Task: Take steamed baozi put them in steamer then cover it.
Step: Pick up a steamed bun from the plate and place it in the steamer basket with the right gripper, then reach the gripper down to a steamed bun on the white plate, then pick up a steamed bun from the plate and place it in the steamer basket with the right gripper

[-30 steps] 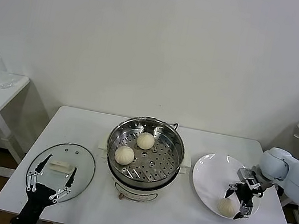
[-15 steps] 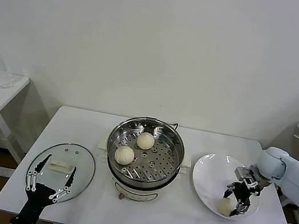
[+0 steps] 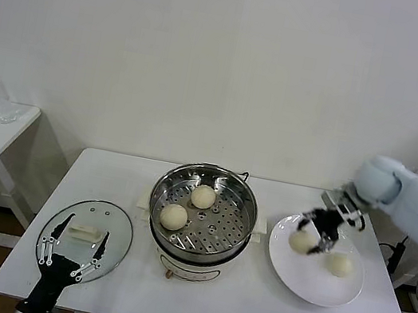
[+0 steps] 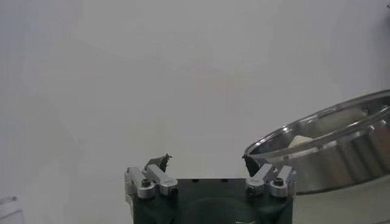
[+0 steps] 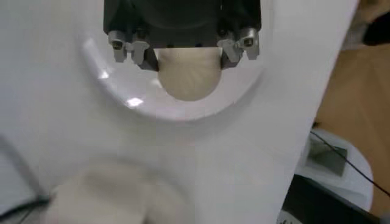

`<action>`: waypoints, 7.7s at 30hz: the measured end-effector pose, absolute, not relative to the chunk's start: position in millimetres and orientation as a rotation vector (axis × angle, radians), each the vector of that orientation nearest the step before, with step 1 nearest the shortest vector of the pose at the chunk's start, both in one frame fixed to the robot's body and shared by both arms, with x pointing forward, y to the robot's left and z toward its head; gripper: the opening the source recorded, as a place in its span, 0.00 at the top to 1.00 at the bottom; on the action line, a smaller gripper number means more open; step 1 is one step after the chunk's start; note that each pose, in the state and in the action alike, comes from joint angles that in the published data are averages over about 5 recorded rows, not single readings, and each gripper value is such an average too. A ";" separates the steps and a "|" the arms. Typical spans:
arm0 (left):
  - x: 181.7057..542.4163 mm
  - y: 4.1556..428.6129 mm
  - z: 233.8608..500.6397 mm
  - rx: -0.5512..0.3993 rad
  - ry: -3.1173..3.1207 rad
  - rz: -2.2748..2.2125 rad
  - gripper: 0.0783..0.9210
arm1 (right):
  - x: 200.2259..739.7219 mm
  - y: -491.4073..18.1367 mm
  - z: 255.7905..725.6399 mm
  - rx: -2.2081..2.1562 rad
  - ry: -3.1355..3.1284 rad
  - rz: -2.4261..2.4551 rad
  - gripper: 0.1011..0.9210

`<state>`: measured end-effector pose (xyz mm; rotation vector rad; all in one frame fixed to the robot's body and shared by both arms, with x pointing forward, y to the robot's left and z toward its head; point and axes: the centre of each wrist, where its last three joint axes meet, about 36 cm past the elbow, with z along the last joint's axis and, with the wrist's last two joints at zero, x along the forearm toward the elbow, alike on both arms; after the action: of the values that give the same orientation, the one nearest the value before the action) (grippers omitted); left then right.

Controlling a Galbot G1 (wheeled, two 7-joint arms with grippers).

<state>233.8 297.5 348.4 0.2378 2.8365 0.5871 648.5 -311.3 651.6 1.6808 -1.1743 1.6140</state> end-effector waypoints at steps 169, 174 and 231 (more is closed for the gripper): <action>247.5 293.4 358.8 0.202 2.775 0.567 0.12 | 695.4 -377.6 646.1 1.453 -1.372 1.328 0.31; 249.3 290.6 360.5 0.206 2.767 0.557 0.12 | 698.9 -306.6 691.6 1.558 -1.349 1.388 0.31; 252.8 294.9 362.2 0.150 2.757 0.558 0.12 | 681.0 -100.1 610.1 1.714 -0.878 1.588 0.12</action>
<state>252.8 294.9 362.2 0.1503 2.7571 0.5582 681.0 -100.1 610.1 1.7144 -0.8781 1.5883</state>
